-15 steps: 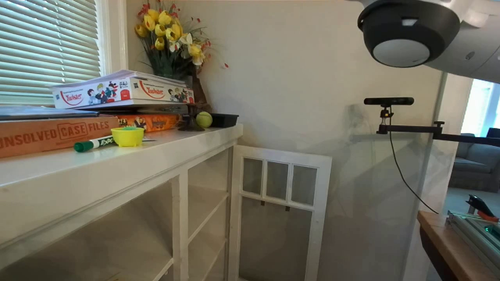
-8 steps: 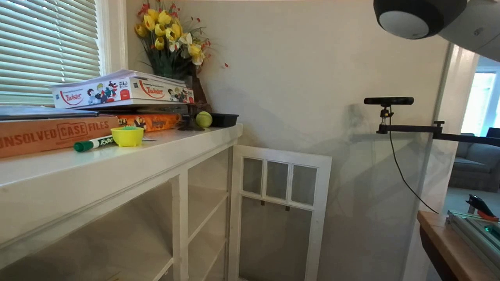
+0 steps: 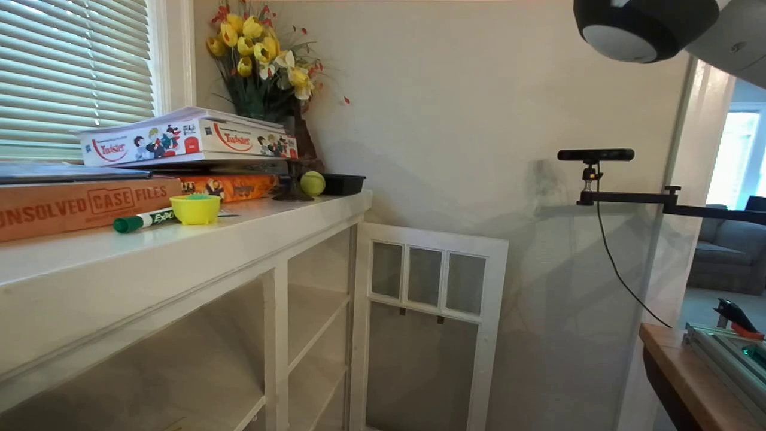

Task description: Hang the towel on the cabinet's door

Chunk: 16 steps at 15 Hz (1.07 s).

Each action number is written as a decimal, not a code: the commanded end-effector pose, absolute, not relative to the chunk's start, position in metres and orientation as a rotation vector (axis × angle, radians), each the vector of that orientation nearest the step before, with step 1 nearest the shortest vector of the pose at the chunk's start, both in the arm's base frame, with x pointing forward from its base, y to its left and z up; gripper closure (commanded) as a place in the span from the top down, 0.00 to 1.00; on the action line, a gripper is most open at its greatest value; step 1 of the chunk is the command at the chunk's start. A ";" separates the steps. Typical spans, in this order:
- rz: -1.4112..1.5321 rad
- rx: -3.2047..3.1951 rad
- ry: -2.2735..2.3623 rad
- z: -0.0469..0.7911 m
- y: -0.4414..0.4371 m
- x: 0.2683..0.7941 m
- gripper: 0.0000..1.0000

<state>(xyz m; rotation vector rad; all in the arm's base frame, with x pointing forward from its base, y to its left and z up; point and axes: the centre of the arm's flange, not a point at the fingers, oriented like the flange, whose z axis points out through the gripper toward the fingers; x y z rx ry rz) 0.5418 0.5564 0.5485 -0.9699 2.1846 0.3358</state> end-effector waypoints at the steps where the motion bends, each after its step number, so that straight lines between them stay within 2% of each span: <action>1: 0.336 -0.988 2.166 0.576 0.595 0.599 0.01; 12: 0.524 -1.067 2.263 0.529 0.629 0.591 0.01; 13: 0.532 -1.068 2.273 0.526 0.629 0.592 0.29; 14: 0.541 -1.065 2.280 0.525 0.628 0.592 0.31; 16: 0.562 -1.057 2.288 0.526 0.627 0.592 0.44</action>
